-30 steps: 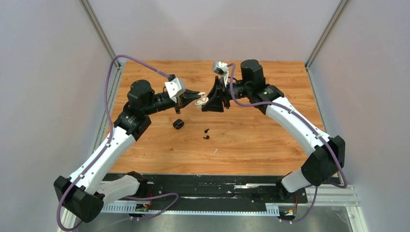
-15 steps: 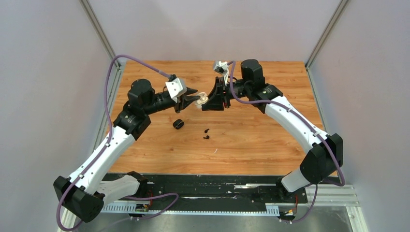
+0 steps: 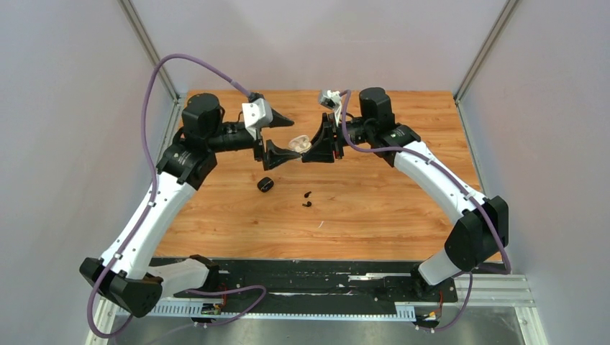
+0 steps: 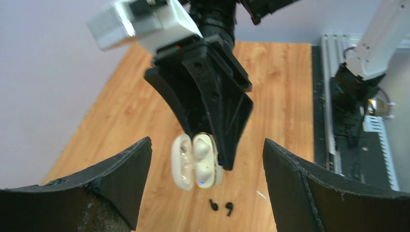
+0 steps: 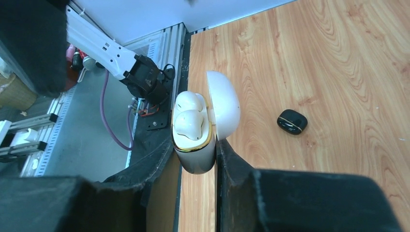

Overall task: Insert the wireless bluetooth earbuds into the charging case
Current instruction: Close the charging case with the earbuds at the corner of the board.

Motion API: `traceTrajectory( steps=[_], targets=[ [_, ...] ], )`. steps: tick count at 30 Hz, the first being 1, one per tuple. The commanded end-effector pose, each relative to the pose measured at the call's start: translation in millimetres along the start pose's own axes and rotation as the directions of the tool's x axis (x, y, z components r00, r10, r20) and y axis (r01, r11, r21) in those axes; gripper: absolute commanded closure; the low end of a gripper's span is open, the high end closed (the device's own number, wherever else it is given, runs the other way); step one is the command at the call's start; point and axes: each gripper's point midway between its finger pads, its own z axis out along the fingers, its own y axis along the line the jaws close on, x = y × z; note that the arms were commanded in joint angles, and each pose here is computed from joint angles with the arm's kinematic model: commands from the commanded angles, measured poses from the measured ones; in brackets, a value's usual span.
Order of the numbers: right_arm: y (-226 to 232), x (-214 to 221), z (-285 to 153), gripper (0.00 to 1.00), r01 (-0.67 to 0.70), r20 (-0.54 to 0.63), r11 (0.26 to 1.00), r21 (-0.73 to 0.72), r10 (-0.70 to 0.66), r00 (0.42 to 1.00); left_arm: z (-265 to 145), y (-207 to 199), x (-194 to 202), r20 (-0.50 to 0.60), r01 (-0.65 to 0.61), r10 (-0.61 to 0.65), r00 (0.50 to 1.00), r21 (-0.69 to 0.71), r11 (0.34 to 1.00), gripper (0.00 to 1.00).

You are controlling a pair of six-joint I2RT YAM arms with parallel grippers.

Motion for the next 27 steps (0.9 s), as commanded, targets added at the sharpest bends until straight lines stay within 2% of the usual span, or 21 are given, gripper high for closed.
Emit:
traceTrajectory(
  steps=[1,6,11,22,24,27],
  targets=[
    [6,-19,-3,1.00,0.137,0.033,0.990,-0.023,-0.137,0.990,6,-20,31,-0.060,0.141,-0.135,0.989,0.108,0.984,0.10],
    [7,-23,-4,1.00,0.171,0.035,0.985,-0.024,-0.170,0.985,14,-16,46,-0.101,0.161,-0.148,0.984,0.137,0.977,0.10],
    [5,-23,-4,1.00,0.170,0.034,0.985,-0.008,-0.169,0.985,15,-19,44,-0.086,0.150,-0.137,0.987,0.158,0.976,0.11],
    [-12,-20,0,1.00,0.089,0.034,0.994,0.055,-0.091,0.995,9,-42,37,-0.066,0.135,-0.123,0.990,0.210,0.968,0.15],
    [-13,-19,0,1.00,0.087,0.033,0.995,0.054,-0.089,0.996,8,-41,38,-0.067,0.126,-0.115,0.991,0.196,0.972,0.15],
    [-17,-10,-4,1.00,0.061,0.023,0.995,0.085,-0.063,0.998,5,-26,38,-0.081,0.080,-0.072,0.994,0.101,0.992,0.14]
  ],
)
